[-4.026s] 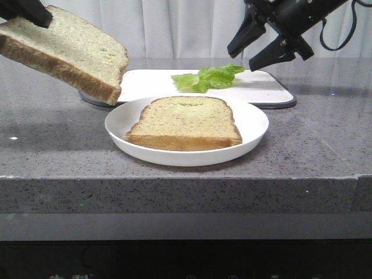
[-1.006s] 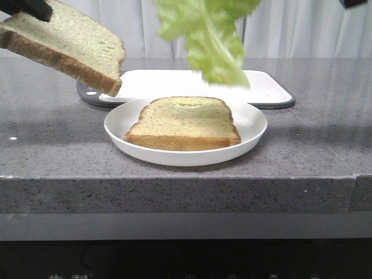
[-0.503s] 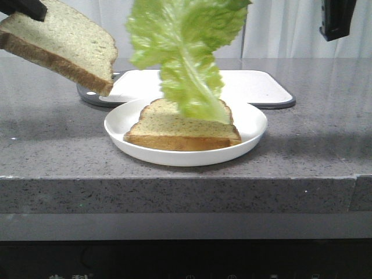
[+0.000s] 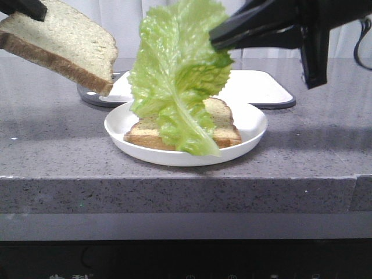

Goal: Left arm grabs bread, right arm adds lettuce
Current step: 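Lower the lettuce onto the bottom bread slice and open the right gripper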

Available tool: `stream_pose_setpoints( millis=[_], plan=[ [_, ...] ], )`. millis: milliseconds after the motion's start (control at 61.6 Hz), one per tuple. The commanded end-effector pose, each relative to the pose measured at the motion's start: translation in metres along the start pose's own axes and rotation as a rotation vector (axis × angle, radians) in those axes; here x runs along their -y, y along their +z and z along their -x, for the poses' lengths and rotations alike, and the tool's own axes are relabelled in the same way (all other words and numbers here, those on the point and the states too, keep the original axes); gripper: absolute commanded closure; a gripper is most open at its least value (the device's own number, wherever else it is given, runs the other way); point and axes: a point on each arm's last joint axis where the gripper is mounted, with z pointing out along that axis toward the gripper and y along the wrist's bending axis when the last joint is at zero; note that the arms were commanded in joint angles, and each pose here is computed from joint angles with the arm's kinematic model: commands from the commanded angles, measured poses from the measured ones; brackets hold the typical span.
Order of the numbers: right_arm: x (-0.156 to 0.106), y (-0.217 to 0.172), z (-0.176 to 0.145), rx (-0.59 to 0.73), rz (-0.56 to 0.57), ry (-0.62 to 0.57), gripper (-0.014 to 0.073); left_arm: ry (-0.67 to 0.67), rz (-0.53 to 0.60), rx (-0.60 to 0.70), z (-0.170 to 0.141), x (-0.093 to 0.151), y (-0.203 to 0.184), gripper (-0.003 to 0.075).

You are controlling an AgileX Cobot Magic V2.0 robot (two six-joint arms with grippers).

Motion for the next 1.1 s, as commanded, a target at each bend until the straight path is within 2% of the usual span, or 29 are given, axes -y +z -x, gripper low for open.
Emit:
stream_pose_setpoints(
  millis=[0, 244, 341, 649, 779, 974, 1088],
  plan=[
    [-0.01, -0.001, 0.005, 0.023, 0.068, -0.012, 0.0653, 0.0, -0.025, 0.111, 0.011, 0.01, -0.017, 0.0739],
    [0.009, 0.006, 0.013, 0.066, 0.003, 0.019, 0.0648, 0.0, -0.025, 0.111, 0.011, 0.01, -0.017, 0.0739],
    [0.011, 0.006, 0.016, 0.079, -0.021, 0.012, 0.0614, 0.0, -0.025, 0.111, 0.011, 0.01, -0.017, 0.0739],
    [0.014, 0.005, 0.021, 0.117, -0.069, -0.003, 0.0298, 0.0, -0.025, 0.111, 0.011, 0.01, -0.017, 0.0739],
    [0.01, 0.003, 0.027, 0.106, -0.111, -0.071, 0.0196, 0.0, -0.025, 0.111, 0.011, 0.01, -0.017, 0.0739],
    [-0.007, -0.006, 0.043, 0.123, -0.136, -0.138, 0.019, 0.0, -0.025, 0.111, 0.011, 0.01, -0.017, 0.0739],
    [-0.015, -0.014, 0.053, 0.12, -0.198, -0.177, 0.019, 0.0, -0.027, 0.105, 0.01, 0.01, -0.017, 0.0739]
  ],
)
